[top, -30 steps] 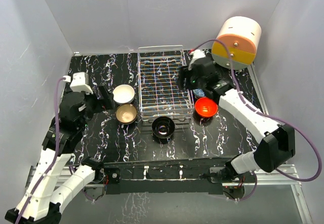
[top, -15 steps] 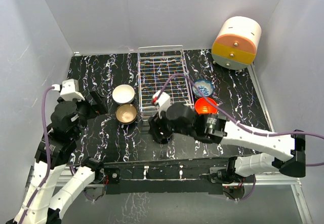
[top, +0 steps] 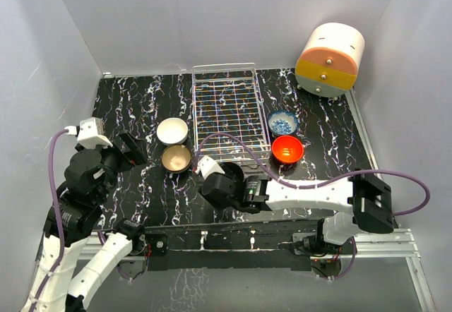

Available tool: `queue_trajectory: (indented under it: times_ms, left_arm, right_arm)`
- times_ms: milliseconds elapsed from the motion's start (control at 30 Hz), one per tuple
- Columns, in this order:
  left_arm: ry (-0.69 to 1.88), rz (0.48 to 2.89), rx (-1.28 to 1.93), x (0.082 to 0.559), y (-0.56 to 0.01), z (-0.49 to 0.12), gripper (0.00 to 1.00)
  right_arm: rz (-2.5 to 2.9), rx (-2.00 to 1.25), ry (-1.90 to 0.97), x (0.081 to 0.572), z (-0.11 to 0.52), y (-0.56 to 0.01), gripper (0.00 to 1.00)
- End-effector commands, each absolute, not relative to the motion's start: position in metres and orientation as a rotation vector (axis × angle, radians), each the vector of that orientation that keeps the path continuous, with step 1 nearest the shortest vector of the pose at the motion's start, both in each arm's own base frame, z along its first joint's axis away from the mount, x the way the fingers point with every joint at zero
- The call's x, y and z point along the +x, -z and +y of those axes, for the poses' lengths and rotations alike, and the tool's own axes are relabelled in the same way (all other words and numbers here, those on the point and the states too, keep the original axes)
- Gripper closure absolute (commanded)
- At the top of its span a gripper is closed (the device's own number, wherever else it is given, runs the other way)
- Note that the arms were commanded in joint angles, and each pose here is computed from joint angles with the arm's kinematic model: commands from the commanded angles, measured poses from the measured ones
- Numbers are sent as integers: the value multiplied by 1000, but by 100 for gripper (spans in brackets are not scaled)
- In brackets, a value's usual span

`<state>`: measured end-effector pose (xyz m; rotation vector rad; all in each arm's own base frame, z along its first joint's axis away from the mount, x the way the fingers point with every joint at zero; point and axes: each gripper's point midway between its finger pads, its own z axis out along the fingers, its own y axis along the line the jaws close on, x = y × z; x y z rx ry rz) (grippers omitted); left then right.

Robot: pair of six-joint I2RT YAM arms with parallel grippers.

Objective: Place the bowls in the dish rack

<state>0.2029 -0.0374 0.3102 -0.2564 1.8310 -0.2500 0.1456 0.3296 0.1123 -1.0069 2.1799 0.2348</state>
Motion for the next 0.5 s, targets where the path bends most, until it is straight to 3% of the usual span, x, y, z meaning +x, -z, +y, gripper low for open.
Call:
queue_trajectory:
  times_ms: [0,400,467]
  left_arm:
    - [268,1818,-254,197,-318,-37,3]
    - [261,1822,-250,196,-316,-36,3]
    - [259,1829,-248,195,-314,-36,3]
  right_arm:
    - [2077,-954,-227,165,349,-127,40]
    - [2041,-975,-161,175,352,-96,45]
    - [2044,-981,-143,178,352,-90,57]
